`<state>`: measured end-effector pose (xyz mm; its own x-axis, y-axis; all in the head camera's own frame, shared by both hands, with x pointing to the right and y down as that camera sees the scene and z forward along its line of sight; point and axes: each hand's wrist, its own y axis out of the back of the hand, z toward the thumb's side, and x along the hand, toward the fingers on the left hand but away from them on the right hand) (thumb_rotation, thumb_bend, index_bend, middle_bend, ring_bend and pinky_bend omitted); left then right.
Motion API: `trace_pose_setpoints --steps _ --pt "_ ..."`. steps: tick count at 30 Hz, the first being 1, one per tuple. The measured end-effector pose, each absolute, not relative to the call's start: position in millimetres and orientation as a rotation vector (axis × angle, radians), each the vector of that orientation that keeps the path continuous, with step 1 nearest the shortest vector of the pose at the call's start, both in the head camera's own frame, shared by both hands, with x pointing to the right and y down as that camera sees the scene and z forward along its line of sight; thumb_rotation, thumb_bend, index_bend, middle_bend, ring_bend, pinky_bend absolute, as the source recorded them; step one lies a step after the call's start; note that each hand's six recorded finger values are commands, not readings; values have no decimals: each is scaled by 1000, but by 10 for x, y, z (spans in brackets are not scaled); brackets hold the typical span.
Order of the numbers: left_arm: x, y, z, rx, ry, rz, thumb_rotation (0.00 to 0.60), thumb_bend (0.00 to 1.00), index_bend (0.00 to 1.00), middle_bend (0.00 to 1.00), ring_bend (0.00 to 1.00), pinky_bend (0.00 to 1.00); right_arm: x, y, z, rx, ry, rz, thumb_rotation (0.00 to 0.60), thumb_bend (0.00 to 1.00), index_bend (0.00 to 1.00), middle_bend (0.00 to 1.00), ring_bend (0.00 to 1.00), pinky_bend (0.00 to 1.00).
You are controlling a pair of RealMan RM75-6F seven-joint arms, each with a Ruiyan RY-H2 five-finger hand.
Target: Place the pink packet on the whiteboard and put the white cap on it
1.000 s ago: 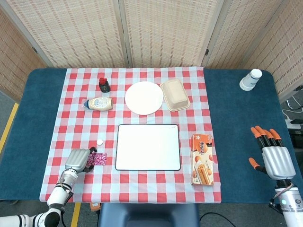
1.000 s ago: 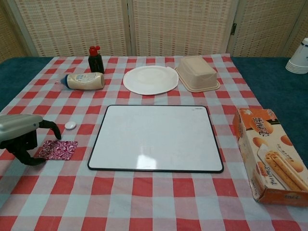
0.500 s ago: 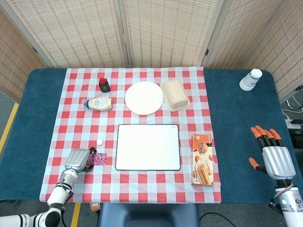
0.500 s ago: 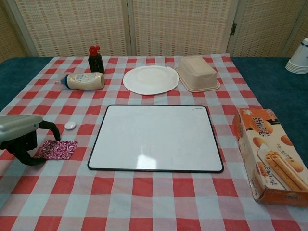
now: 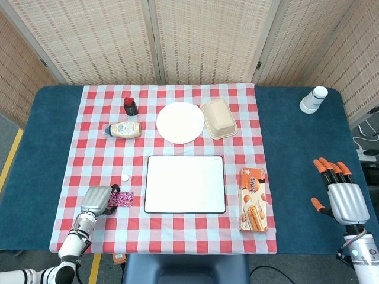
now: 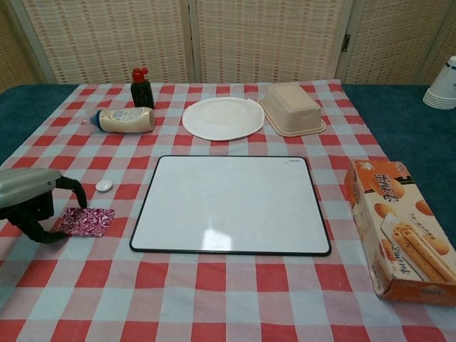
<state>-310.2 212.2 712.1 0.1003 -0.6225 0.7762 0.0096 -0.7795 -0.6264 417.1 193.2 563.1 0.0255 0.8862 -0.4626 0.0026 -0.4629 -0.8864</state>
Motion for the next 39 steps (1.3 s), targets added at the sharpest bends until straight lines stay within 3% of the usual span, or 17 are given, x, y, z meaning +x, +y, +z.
trace_pose_setpoints --steps 14,26,39 --pt "-2656 1776 6867 -1896 594 -1596 600 295 380 1000 1000 1000 4170 1935 5619 -1572 -932 1528 600 218 59 26 0 87" --pt "-1849 1413 7176 -1887 575 -1609 600 296 380 1000 1000 1000 4174 1934 5566 -1578 -951 1502 600 217 58 27 0 87" --pt "-1307 1299 7333 -1818 597 -1735 600 303 376 1000 1000 1000 4170 1909 5562 -1581 -955 1497 600 217 58 27 0 87"
